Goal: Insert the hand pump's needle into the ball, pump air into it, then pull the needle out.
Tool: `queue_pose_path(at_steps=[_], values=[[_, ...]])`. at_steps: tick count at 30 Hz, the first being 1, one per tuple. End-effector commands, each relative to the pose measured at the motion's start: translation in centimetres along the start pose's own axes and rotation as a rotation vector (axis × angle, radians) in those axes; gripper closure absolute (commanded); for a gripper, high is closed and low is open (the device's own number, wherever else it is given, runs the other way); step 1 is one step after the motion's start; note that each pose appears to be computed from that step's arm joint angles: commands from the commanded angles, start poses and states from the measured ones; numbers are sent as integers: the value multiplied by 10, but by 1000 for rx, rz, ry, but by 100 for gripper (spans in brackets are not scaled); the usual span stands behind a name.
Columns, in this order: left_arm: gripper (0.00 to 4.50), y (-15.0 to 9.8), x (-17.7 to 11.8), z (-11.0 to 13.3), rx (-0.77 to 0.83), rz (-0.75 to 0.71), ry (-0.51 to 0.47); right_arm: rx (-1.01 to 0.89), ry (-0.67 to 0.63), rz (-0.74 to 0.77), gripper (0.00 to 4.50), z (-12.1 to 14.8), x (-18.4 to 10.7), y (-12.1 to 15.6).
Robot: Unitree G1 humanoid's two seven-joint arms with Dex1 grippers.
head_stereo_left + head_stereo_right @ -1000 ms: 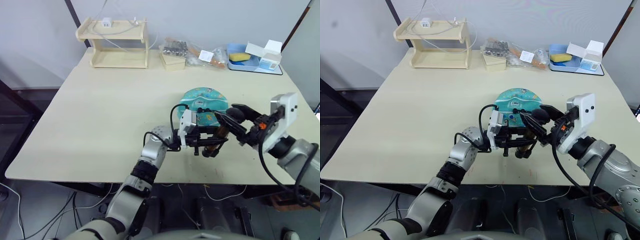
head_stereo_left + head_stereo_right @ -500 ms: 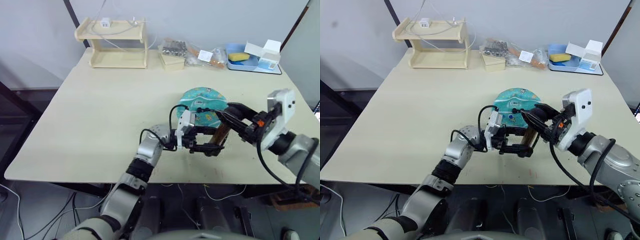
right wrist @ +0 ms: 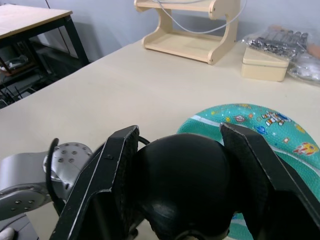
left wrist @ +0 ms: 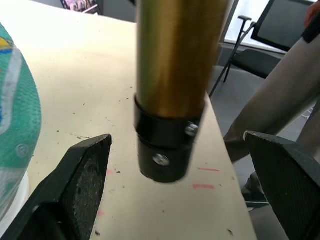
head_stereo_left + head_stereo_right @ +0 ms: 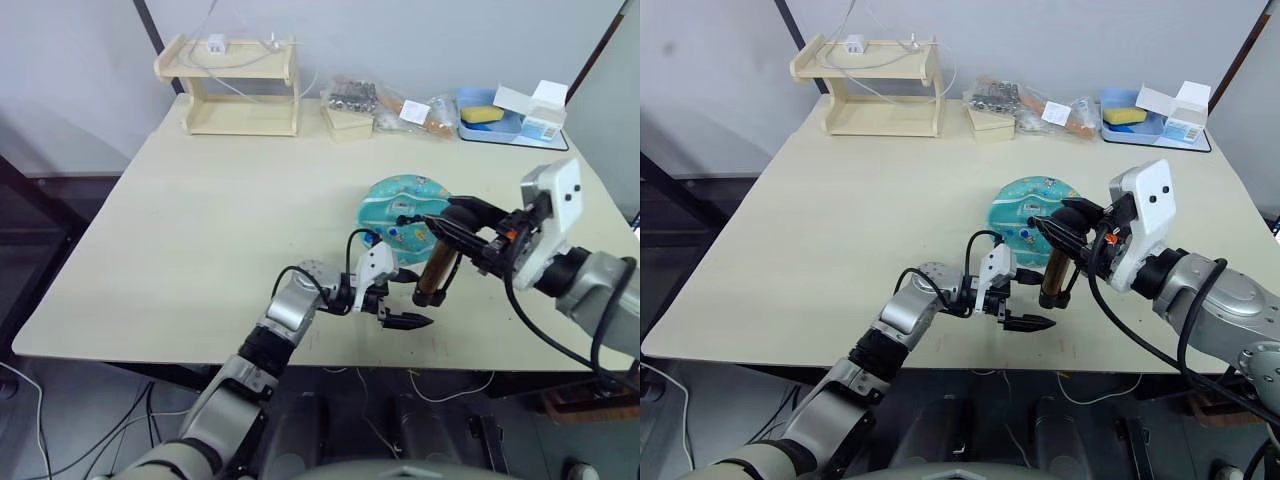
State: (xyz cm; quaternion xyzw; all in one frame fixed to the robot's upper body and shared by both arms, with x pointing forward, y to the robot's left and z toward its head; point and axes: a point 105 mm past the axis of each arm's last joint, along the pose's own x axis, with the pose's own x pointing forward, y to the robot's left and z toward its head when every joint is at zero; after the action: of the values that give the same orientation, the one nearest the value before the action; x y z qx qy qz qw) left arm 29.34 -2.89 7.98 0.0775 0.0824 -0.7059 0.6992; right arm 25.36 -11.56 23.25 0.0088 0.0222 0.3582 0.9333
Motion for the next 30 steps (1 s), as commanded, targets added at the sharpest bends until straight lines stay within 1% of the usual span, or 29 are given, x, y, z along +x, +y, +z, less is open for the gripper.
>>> queue_pose_path(at_steps=[1, 3, 4, 6, 7, 30], values=[[0, -1, 8, 10, 38, -11, -29, -31, -46, 17, 242, 12, 0, 5], [0, -1, 9, 9, 31, -19, -32, -32, -49, 21, 242, 13, 0, 6], [39, -1, 9, 10, 24, -23, -37, -33, -50, 23, 242, 13, 0, 6], [83, -1, 9, 11, 19, -24, -44, -34, -50, 23, 242, 14, -1, 6], [129, -1, 9, 11, 20, -25, -43, -35, -50, 23, 242, 14, -1, 6], [131, 3, 9, 6, 10, -12, -29, -41, -52, 27, 242, 16, -4, 7]])
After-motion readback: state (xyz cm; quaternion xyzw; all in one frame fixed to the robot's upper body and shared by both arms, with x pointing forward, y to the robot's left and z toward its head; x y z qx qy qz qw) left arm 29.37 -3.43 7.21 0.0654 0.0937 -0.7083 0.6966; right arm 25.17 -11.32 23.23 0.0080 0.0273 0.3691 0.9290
